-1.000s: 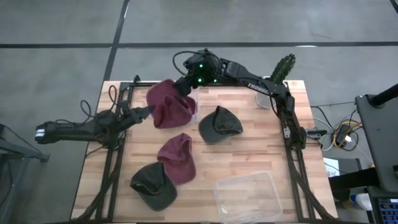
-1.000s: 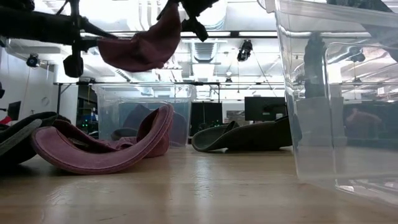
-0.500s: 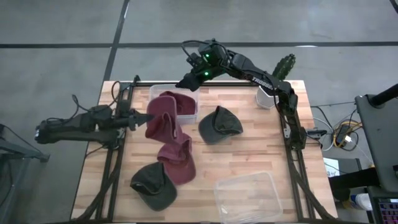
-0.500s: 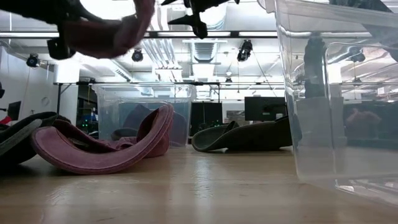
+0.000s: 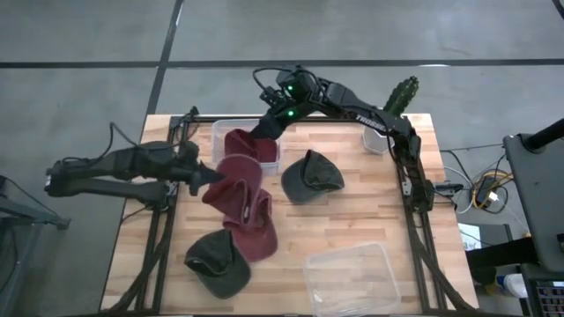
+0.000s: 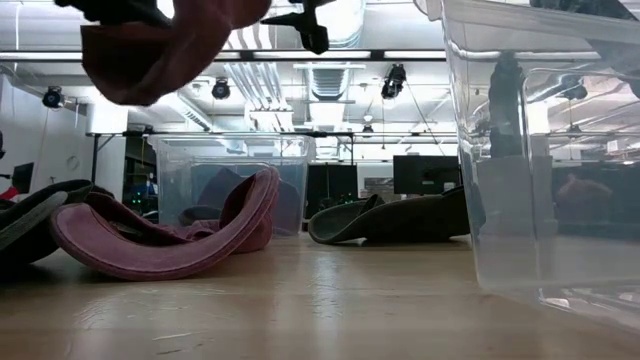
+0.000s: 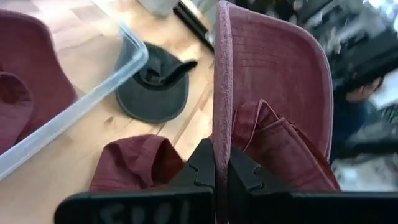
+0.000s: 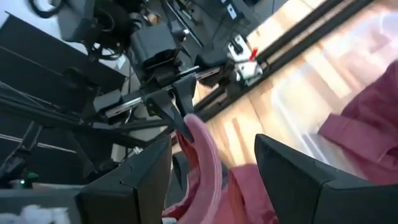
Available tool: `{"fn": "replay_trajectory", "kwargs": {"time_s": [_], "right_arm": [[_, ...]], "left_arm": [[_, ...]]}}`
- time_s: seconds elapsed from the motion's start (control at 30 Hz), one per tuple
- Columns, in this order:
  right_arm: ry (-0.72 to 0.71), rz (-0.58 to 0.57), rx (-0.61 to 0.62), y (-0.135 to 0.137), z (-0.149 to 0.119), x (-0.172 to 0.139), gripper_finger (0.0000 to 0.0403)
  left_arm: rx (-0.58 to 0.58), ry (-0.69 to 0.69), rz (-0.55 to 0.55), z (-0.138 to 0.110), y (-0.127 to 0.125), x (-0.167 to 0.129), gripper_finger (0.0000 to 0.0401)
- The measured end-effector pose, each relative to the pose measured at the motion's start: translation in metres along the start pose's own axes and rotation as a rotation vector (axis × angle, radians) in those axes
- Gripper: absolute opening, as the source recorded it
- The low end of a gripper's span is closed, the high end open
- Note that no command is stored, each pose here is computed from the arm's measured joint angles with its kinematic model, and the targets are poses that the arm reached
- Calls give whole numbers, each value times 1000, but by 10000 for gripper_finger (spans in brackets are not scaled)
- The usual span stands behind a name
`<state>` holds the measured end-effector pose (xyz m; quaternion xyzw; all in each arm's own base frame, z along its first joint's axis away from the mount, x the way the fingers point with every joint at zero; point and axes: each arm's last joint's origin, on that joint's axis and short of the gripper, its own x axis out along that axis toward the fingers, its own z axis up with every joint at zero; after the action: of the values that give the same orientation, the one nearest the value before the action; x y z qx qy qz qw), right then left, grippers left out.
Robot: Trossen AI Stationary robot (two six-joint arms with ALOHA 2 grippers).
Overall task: Pick and place caps into container
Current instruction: Put the right red cap into the top transparent container
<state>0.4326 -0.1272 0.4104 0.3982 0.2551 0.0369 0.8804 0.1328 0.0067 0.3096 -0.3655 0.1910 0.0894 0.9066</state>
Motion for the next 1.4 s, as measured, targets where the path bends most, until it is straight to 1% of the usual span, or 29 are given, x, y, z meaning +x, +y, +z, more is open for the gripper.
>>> {"fn": "replay_trajectory", "kwargs": {"time_s": [0.17, 0.27, 0.37, 0.53, 0.67, 0.77, 0.87, 0.97, 1.07, 1.17, 1.33, 1.4], "right_arm": [[91, 5, 36, 2, -11, 4, 224], [132, 12, 42, 7, -18, 8, 224], [163, 28, 37, 13, -24, 12, 224], [196, 40, 36, 19, -30, 16, 224], [203, 43, 41, 21, -33, 17, 224], [222, 51, 71, 23, -35, 18, 222], [250, 43, 104, 24, -39, 19, 214], [270, 36, 117, 23, -41, 19, 195], [285, 30, 131, 22, -42, 18, 165], [287, 31, 143, 22, -42, 18, 121], [292, 40, 140, 23, -43, 18, 25], [292, 40, 140, 23, -42, 18, 18]], "left_arm": [[60, 56, -15, 6, -7, 8, 5], [115, 44, -54, 15, -16, 8, 5], [144, 54, -59, 21, -22, 9, 5], [206, 36, -102, 34, -35, 7, 5], [240, 46, -96, 40, -41, 9, 5], [279, 37, -103, 45, -45, 8, 5], [297, 54, -92, 44, -45, 10, 6], [308, 55, -91, 44, -45, 10, 10], [309, 51, -92, 45, -45, 10, 10], [308, 50, -86, 45, -44, 10, 8], [303, 36, -67, 46, -44, 10, 9], [299, 35, -68, 46, -44, 9, 10]]}}
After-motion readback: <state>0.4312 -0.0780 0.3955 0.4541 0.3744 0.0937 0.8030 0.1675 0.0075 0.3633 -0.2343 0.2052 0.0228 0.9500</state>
